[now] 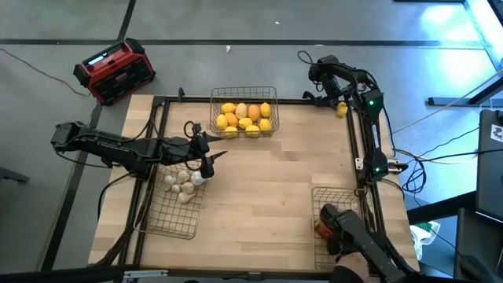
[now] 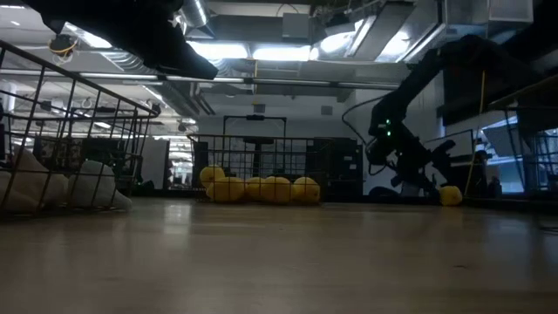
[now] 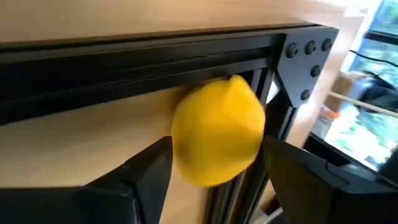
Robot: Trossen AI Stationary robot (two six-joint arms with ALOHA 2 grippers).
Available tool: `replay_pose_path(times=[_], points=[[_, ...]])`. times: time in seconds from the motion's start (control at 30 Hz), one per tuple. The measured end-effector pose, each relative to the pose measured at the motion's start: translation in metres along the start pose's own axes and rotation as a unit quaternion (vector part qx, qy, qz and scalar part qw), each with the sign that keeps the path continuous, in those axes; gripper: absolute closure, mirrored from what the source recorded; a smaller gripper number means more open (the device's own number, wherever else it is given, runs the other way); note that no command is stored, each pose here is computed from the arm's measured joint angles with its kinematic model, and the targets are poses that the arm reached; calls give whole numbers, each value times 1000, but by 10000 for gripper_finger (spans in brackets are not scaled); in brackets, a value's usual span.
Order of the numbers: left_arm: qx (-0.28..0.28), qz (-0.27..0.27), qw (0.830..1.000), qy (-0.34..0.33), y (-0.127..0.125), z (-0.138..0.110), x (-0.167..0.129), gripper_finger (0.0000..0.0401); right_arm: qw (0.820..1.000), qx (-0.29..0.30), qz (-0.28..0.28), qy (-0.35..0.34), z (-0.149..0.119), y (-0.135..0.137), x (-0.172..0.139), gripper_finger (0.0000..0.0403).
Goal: Sort produce into baskets
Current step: Put the lemon into the top wire basket
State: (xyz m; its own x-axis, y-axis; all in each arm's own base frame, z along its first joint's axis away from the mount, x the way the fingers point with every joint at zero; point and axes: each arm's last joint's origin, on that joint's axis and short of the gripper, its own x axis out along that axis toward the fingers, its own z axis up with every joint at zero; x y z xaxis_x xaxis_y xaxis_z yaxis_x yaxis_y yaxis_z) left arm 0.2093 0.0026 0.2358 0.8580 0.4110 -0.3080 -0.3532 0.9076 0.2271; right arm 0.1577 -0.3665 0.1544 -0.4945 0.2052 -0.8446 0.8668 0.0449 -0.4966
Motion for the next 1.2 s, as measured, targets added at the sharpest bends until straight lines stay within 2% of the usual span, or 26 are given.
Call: replay_pose_path(times=[0.1, 0.33, 0.47, 0.83, 1.0, 1.2], points=[[1, 0, 1000, 2, 0, 0, 0, 177, 999, 0, -37, 1, 0, 5, 6, 155], [9, 0, 1000, 0, 0, 0, 0, 177, 999, -1, -40, 1, 0, 6, 6, 155], [9, 0, 1000, 0, 0, 0, 0, 177, 1000, -4, -14, 17, -1, 8, 6, 155], [13, 0, 1000, 0, 0, 0, 0, 177, 999, -36, 6, 27, -3, 7, 4, 158], [15, 0, 1000, 0, 0, 0, 0, 177, 997, -56, 57, 14, -5, 5, -7, 186], [15, 0, 1000, 0, 0, 0, 0, 177, 994, -50, 98, 5, -3, 7, -10, 220]])
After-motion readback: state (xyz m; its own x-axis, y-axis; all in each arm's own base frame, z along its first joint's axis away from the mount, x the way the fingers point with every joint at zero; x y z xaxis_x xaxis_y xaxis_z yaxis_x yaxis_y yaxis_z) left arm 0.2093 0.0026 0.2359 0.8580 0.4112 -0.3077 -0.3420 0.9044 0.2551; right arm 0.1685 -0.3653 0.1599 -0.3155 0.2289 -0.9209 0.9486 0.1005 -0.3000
